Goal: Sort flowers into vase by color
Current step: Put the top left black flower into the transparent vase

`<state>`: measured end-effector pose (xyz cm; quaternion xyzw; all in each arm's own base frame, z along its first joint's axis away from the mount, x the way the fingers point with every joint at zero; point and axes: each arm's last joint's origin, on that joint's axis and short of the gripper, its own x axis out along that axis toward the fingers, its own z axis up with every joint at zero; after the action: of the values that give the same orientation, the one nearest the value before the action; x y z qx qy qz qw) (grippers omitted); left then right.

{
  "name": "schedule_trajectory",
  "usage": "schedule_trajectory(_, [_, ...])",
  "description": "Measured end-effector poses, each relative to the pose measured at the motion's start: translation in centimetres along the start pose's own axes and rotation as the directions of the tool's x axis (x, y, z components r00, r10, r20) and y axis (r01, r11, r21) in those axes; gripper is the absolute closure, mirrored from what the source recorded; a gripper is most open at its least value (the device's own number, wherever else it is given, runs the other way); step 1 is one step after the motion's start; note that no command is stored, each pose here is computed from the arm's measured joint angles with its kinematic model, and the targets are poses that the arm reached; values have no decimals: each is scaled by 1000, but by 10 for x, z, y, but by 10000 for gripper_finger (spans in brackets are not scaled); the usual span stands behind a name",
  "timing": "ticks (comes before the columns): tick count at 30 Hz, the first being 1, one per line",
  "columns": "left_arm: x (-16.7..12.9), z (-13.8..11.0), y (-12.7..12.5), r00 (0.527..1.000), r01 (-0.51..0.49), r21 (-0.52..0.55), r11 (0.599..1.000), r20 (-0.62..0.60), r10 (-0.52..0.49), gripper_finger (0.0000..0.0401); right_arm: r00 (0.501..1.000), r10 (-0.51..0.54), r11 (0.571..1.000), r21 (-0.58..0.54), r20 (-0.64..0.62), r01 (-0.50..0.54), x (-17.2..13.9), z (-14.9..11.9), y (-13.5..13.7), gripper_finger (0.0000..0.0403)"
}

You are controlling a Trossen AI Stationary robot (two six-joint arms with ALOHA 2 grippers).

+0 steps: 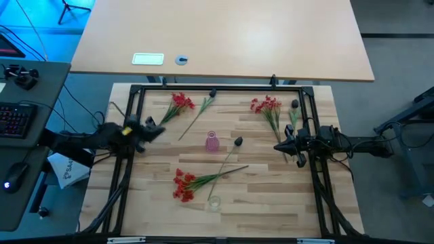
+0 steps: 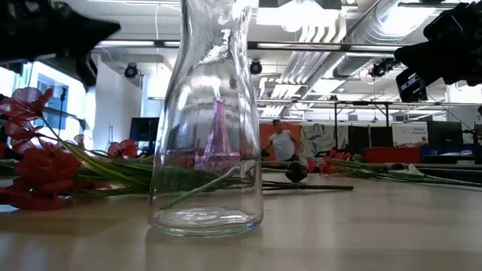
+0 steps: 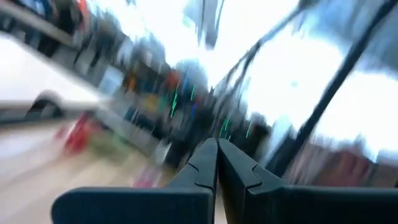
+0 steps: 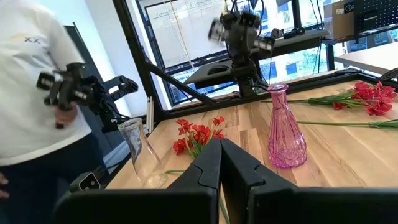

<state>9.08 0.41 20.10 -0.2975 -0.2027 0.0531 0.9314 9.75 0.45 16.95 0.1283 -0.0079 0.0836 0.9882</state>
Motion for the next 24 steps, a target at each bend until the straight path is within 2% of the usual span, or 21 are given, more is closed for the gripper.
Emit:
schedule_trajectory(3, [2,13,-1,973,-112,-78,991,195,125,401,1000,0,1000,0,0,0,0,0,0,402])
schedule_trajectory(6, [14,23,-6,945,-225,-81,971,226,238,401,1000,0,1000,0,0,0,0,0,0,402])
schedule_trajectory(9, [40,36,-18,933,-305,-16,952,194,302,401,1000,0,1000,0,-1,0,0,0,0,402])
schedule_trajectory(12, [82,45,-35,942,-326,86,941,118,315,401,1000,-1,1000,0,-1,1,0,0,0,402])
schedule_trajectory(15, [127,48,-47,922,-379,216,900,4,388,401,1000,-1,1000,0,-1,1,0,0,0,402])
schedule_trajectory(16, [140,48,-47,894,-426,239,872,-39,447,401,1000,0,1000,0,0,0,0,0,0,402])
schedule_trajectory(18, [162,50,-40,806,-529,256,809,-146,573,401,1000,-1,1000,0,0,1,0,0,0,402])
schedule_trajectory(20, [179,54,-24,681,-600,288,746,-305,665,401,1000,-1,1000,0,0,1,0,0,0,402])
schedule_trajectory(22, [190,55,-3,555,-612,341,714,-458,694,401,1000,0,1000,0,0,0,0,0,0,402])
schedule_trajectory(24, [201,52,23,462,-620,363,696,-549,697,400,1000,0,1000,0,0,0,0,0,0,402])
